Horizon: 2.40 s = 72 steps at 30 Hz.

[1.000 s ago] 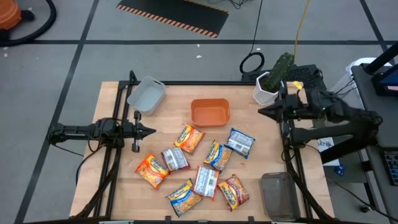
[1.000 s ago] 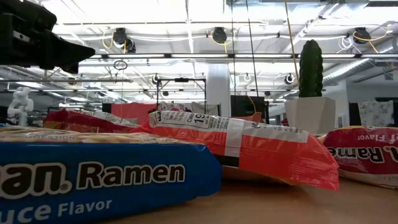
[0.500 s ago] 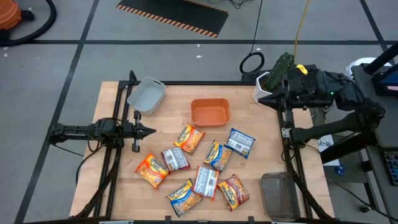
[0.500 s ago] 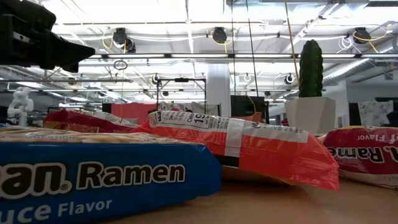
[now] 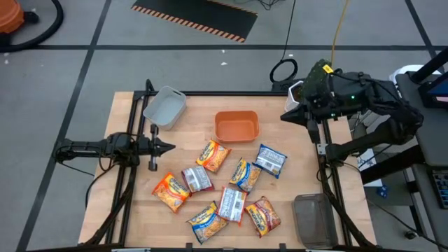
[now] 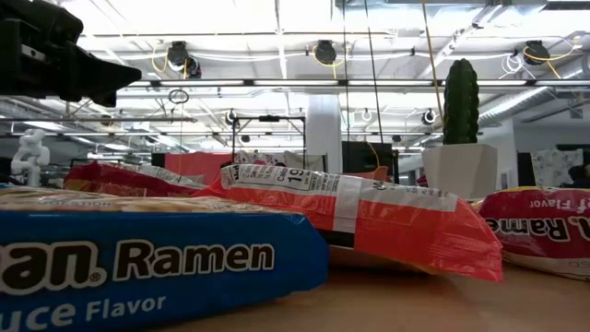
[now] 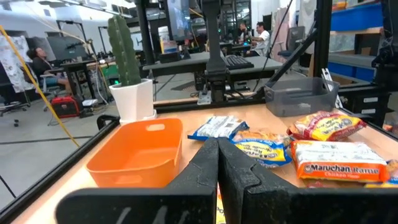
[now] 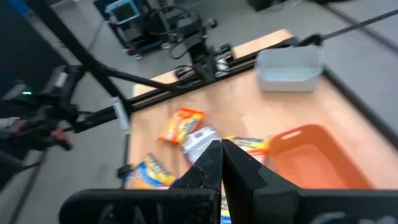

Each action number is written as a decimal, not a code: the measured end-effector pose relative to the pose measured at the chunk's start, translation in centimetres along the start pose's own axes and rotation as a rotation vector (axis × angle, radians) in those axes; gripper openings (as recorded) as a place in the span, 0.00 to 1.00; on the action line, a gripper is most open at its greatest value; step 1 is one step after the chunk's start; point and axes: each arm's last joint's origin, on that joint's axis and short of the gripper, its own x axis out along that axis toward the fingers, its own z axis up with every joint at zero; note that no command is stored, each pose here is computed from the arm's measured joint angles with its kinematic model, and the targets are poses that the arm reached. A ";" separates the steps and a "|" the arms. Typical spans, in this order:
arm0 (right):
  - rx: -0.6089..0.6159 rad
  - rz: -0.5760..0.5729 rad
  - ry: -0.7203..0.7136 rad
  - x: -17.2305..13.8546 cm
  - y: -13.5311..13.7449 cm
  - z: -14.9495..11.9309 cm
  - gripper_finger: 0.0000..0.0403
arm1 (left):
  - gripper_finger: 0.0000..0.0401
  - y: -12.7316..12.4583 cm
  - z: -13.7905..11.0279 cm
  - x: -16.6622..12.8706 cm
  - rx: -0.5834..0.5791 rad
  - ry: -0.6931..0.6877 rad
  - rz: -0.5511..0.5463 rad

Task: Sort Maruchan noodles
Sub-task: Put the top blue noodle pack into the gray bin

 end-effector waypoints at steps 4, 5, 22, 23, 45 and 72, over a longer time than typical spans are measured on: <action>0.073 0.012 0.047 0.6 0.1 -0.1 0.00 | 0.00 0.0 0.1 0.0 -0.005 -0.010 0.005; 0.095 0.011 0.056 0.9 0.0 -0.1 0.00 | 0.00 0.0 0.1 0.0 -0.018 -0.012 0.005; 0.126 -0.043 0.163 3.8 -0.5 -0.3 0.00 | 0.00 1.4 8.5 0.0 -0.303 -0.052 0.098; 0.128 -0.049 0.168 3.9 -0.7 -0.5 0.00 | 0.00 1.5 9.5 0.2 -0.301 -0.022 0.098; 0.080 -0.183 0.394 5.9 -4.8 -9.6 0.02 | 0.00 3.2 26.2 9.7 -0.464 0.107 0.173; -0.111 -0.174 0.699 10.6 -10.4 -24.4 0.47 | 0.00 -5.8 18.4 22.8 -0.675 0.519 0.133</action>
